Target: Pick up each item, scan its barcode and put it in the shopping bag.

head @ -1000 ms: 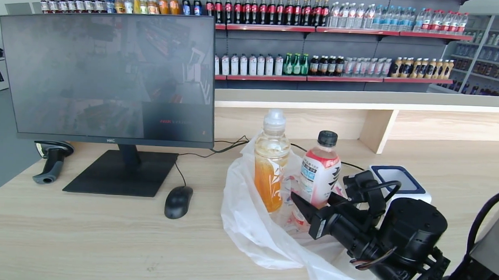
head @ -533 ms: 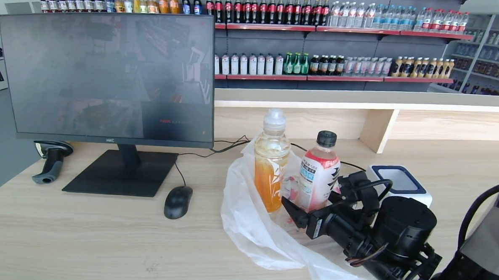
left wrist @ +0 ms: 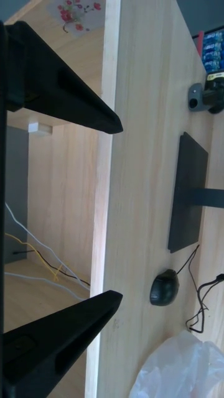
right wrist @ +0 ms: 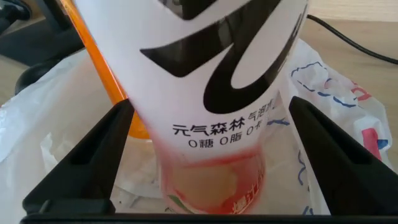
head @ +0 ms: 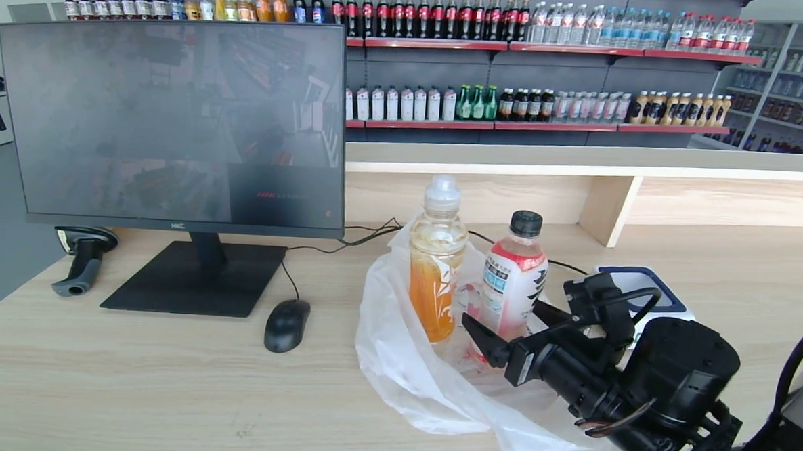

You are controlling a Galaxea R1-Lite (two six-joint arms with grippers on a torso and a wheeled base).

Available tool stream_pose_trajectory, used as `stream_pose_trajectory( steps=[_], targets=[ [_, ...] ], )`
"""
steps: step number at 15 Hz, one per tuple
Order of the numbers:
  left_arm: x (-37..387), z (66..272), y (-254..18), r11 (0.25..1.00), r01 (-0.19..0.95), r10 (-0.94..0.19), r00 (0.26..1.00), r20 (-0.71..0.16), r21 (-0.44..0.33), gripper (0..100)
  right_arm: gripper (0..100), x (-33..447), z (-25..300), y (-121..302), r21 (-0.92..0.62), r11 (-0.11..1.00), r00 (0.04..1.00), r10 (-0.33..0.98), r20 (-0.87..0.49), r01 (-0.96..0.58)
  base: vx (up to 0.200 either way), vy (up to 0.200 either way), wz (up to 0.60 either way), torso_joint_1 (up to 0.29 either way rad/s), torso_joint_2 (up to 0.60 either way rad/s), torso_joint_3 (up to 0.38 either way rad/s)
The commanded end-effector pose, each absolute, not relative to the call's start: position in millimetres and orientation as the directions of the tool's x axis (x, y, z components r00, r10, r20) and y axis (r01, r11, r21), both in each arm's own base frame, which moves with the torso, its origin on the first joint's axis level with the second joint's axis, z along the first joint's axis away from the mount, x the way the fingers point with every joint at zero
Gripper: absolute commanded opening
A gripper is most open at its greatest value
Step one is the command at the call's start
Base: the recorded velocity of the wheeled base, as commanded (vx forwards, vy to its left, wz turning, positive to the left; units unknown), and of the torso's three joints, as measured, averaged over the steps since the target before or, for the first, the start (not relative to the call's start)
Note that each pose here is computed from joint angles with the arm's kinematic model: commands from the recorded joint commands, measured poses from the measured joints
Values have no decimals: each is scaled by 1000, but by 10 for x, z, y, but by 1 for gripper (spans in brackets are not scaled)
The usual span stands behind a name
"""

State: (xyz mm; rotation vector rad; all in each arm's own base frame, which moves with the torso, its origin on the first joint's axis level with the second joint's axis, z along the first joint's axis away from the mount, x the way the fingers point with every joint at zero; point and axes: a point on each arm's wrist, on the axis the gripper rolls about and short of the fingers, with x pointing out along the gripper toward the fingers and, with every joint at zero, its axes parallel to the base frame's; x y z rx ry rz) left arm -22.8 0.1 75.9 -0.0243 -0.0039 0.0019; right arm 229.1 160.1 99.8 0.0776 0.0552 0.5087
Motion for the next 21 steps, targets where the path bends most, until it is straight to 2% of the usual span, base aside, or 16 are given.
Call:
stream_pose_trajectory(
  steps=[1, 3, 5, 7, 8, 10, 12, 13, 14, 15, 16, 21],
  targets=[
    [-228, 760, 1, 1000, -1, 2, 1000, 5, -23, 100, 100, 2109, 1209, 1465, 95, 869, 874, 486, 27, -486, 0, 0, 0, 0, 0, 0],
    [-228, 760, 1, 1000, -1, 2, 1000, 5, -23, 100, 100, 1855, 1349, 1281, 99, 867, 873, 484, 64, -488, 0, 0, 0, 0, 0, 0],
    [-228, 760, 1, 1000, -3, 3, 1000, 5, -23, 100, 100, 1439, 1380, 870, 100, 893, 898, 433, 73, -439, 0, 0, 0, 0, 0, 0],
    [-228, 756, 1, 1000, -3, 3, 1000, 2, -21, 100, 100, 1321, 1573, 713, 154, 921, 926, 326, 190, -356, 0, 0, 0, 0, 0, 0],
    [-228, 756, 1, 1000, -3, 3, 1000, 2, -21, 100, 100, 1217, 1650, 650, 232, 928, 944, 238, 228, -290, 0, 0, 0, 0, 0, 0],
    [-228, 756, 1, 1000, -3, 3, 1000, 2, -23, 100, 100, 1000, 1668, 526, 235, 932, 952, 231, 199, -275, 0, 0, 0, 0, 0, 0],
    [-228, 756, 1, 1000, -3, 3, 1000, 2, -25, 100, 100, 759, 1577, 383, 203, 944, 964, 241, 116, -260, 0, 0, 0, 0, 0, 0],
    [-228, 756, 1, 1000, -3, 3, 1000, 2, -25, 100, 100, 438, 1389, 205, 116, 953, 960, 280, 27, -281, 0, 0, 0, 0, 0, 0],
    [-228, 756, 1, 1000, -3, 3, 1000, 2, -25, 100, 100, 346, 1312, 155, 79, 948, 951, 308, -1, -307, 0, 0, 0, 0, 0, 0],
    [-228, 756, 1, 1000, -3, 3, 1000, 2, -25, 100, 100, 49, 1001, -27, -42, 931, 930, 358, -85, -362, 0, 0, 0, 0, 0, 0],
    [-228, 756, 1, 1000, -3, 3, 1000, 2, -23, 100, 100, -93, 842, -108, -74, 901, 902, 419, -104, -427, 0, 0, 0, 0, 0, 0],
    [-228, 758, 1, 1000, -3, 3, 1000, 3, -25, 100, 100, -196, 864, -156, 5, 889, 886, 456, -85, -457, 0, 0, 0, 0, 0, 0]
  ],
)
